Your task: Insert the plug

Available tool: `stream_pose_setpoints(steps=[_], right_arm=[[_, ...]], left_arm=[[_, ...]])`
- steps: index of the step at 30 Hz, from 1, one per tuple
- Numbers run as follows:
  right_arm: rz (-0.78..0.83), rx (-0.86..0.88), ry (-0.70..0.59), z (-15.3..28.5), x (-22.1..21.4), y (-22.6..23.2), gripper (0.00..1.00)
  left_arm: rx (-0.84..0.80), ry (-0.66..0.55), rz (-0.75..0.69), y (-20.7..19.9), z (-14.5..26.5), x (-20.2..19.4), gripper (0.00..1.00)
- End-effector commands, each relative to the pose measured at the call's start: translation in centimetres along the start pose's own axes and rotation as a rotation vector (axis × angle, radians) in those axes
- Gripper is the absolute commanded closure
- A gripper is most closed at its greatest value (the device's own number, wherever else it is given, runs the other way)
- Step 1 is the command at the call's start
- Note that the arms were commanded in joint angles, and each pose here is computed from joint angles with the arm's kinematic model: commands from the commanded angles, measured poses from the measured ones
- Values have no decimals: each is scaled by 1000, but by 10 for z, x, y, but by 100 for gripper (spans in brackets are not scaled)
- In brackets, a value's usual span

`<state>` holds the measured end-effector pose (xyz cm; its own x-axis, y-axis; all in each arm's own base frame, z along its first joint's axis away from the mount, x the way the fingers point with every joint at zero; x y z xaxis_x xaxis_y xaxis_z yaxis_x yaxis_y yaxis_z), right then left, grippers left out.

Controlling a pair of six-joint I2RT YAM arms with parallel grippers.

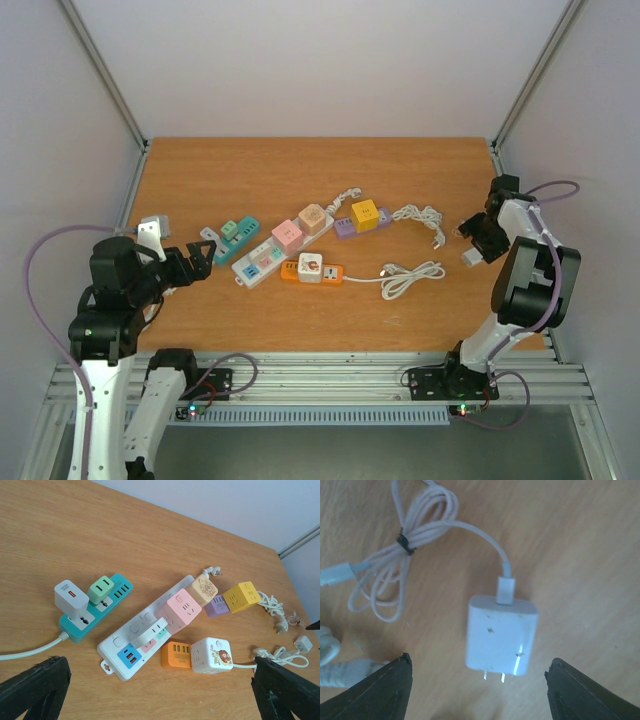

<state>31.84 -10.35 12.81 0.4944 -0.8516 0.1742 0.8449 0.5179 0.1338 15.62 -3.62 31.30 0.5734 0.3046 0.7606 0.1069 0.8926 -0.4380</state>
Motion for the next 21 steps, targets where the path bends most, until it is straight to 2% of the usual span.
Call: stream_pose_setpoints(steps=[1,6,11,21], right_arm=[[-5,-12,-24,-6,16,6,26],[-7,-42,51,-30,14,7,37],[-19,-64,75,-46,12,4,39],[-12,-12,100,-48,8,9,66]], left_arm=[[-18,-17,-26,-2,0,1,1],[-23,-22,-28,-3,0,3,1],[-29,-30,-32,-5,2,6,1],[-52,-23,-26,-7,1,5,1]])
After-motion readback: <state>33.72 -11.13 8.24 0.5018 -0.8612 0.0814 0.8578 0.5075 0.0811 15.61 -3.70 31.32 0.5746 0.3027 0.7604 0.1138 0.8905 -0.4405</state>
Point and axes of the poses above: each gripper's point midway between its finger pads, its own z axis back along the fingers, its own y axis along the line the jaws close on, x = y × z, the point moved 6 cm from there along z, back along the fingers, and after that the axes turned 1 degree about -z, right-handed, at the moved point
